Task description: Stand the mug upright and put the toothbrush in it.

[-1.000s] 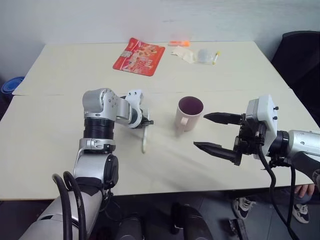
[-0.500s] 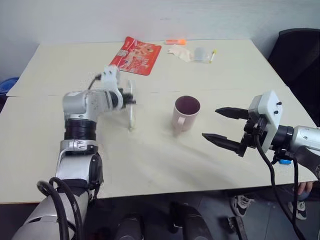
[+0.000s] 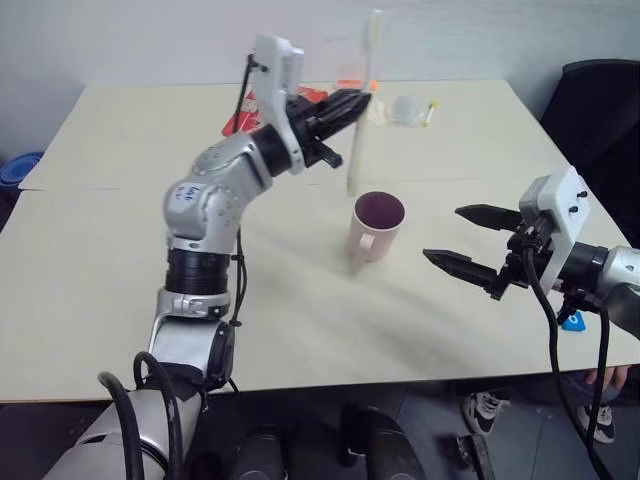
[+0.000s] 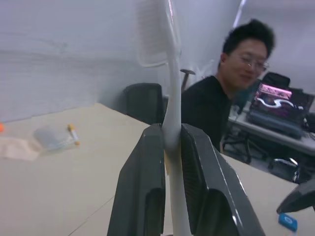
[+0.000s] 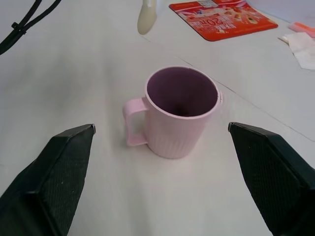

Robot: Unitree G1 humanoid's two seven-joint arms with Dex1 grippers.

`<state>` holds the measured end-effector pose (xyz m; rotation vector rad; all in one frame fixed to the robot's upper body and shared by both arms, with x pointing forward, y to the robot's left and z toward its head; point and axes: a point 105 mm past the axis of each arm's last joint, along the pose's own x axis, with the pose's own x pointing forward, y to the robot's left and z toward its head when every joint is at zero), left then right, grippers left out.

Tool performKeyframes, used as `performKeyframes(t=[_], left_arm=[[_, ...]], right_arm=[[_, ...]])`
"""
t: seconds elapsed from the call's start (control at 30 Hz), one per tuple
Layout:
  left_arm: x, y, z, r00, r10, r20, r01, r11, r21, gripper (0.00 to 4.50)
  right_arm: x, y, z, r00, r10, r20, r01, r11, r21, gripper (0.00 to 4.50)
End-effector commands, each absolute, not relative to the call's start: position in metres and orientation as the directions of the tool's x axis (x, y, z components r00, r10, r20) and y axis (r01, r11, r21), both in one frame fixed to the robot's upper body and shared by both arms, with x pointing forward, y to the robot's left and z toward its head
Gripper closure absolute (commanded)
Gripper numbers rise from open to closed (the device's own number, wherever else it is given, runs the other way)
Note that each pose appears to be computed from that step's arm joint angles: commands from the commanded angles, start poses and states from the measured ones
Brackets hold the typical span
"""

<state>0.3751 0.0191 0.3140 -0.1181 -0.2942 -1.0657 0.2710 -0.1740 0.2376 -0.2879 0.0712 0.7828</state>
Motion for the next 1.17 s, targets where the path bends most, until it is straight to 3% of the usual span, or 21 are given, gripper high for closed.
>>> performKeyframes(t=[0.03, 0.2, 0.53, 0.67, 0.8, 1.0, 1.17], left_arm=[[0.373, 0.006, 0.319, 0.412, -0.853, 0.32, 0.875, 0.468, 0.12, 4.14], [0.379, -0.014, 0.292, 0.392, -0.881, 0.265, 0.879, 0.444, 0.176, 4.14], [0.381, -0.008, 0.276, 0.386, -0.866, 0.319, 0.89, 0.44, 0.118, 1.32], [0.366, 0.03, 0.27, 0.389, -0.893, 0.227, 0.888, 0.429, 0.167, 0.09], [0.339, 0.094, 0.266, 0.373, -0.927, 0.031, 0.863, 0.359, 0.355, 0.04], [0.303, 0.181, 0.261, 0.384, -0.866, -0.32, 0.865, 0.217, 0.452, 0.04], [0.288, 0.213, 0.26, 0.411, -0.82, -0.397, 0.875, 0.234, 0.423, 0.04]], right_arm=[[0.268, -0.181, 0.253, 0.746, 0.655, -0.121, -0.659, 0.699, -0.276, 0.0], [0.267, -0.177, 0.253, 0.747, 0.656, -0.109, -0.659, 0.708, -0.255, 0.0], [0.263, -0.174, 0.252, 0.743, 0.661, -0.106, -0.664, 0.709, -0.236, 0.0], [0.267, -0.176, 0.251, 0.739, 0.664, -0.114, -0.669, 0.704, -0.238, 0.0], [0.268, -0.187, 0.241, 0.705, 0.684, -0.185, -0.708, 0.669, -0.224, 0.0], [0.259, -0.219, 0.231, 0.59, 0.734, -0.337, -0.805, 0.569, -0.169, 0.0], [0.275, -0.241, 0.23, 0.637, 0.697, -0.328, -0.767, 0.613, -0.187, 0.0]])
